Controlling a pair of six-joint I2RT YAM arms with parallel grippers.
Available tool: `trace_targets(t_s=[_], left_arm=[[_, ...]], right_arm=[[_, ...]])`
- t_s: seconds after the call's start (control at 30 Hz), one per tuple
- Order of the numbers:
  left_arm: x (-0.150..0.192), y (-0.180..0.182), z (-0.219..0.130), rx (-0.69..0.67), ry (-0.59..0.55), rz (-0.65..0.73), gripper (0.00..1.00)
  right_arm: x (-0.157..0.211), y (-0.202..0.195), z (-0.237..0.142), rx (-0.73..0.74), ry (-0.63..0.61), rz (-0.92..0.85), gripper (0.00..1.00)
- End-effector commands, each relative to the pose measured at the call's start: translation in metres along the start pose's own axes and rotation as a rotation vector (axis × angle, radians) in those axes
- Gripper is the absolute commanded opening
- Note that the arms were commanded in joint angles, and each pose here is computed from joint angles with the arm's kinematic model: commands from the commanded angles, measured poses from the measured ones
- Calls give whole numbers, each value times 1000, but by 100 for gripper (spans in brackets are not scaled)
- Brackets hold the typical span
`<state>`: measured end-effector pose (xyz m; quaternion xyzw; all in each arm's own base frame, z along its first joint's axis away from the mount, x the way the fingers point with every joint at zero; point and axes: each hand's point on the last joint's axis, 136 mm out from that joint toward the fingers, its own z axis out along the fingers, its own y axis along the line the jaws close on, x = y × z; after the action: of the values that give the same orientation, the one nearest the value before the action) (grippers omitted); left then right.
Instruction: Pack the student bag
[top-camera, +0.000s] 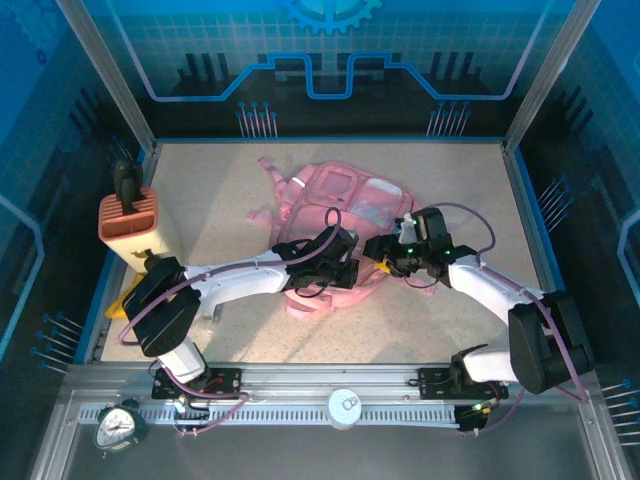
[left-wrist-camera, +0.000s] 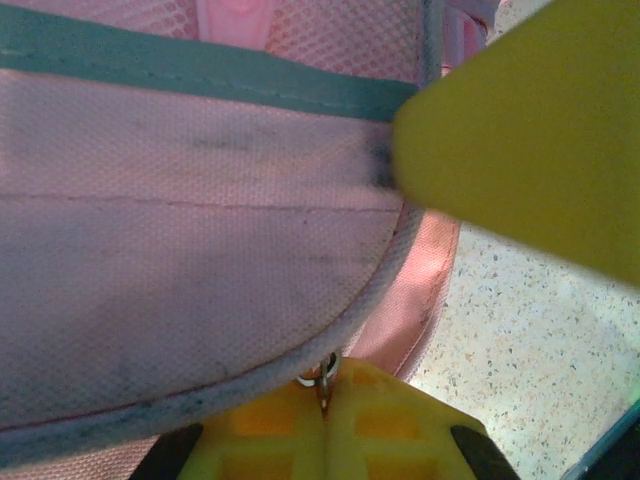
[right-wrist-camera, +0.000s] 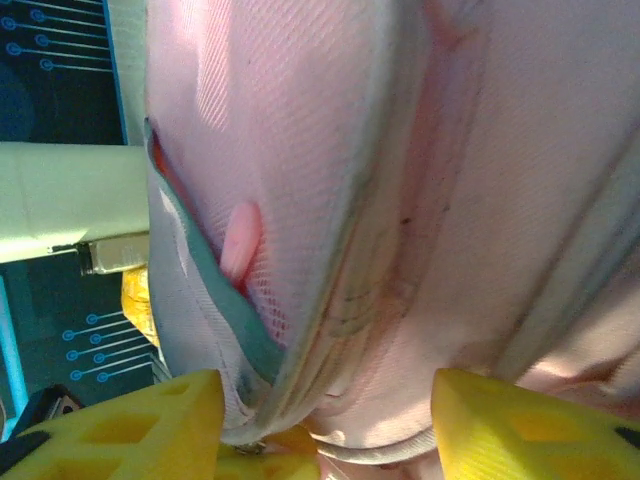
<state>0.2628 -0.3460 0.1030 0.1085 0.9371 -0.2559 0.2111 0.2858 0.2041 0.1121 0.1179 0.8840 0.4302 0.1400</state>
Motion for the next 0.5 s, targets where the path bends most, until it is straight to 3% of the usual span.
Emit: trace_targets(t_s=[0.0, 0.47], left_arm=[[-6, -20, -6, 65, 3, 41, 0], [2, -6, -16, -2, 29, 87, 0]], right_arm=[[0, 7, 13, -42, -14, 23, 51], [-8, -9, 26, 20, -38, -29, 3]])
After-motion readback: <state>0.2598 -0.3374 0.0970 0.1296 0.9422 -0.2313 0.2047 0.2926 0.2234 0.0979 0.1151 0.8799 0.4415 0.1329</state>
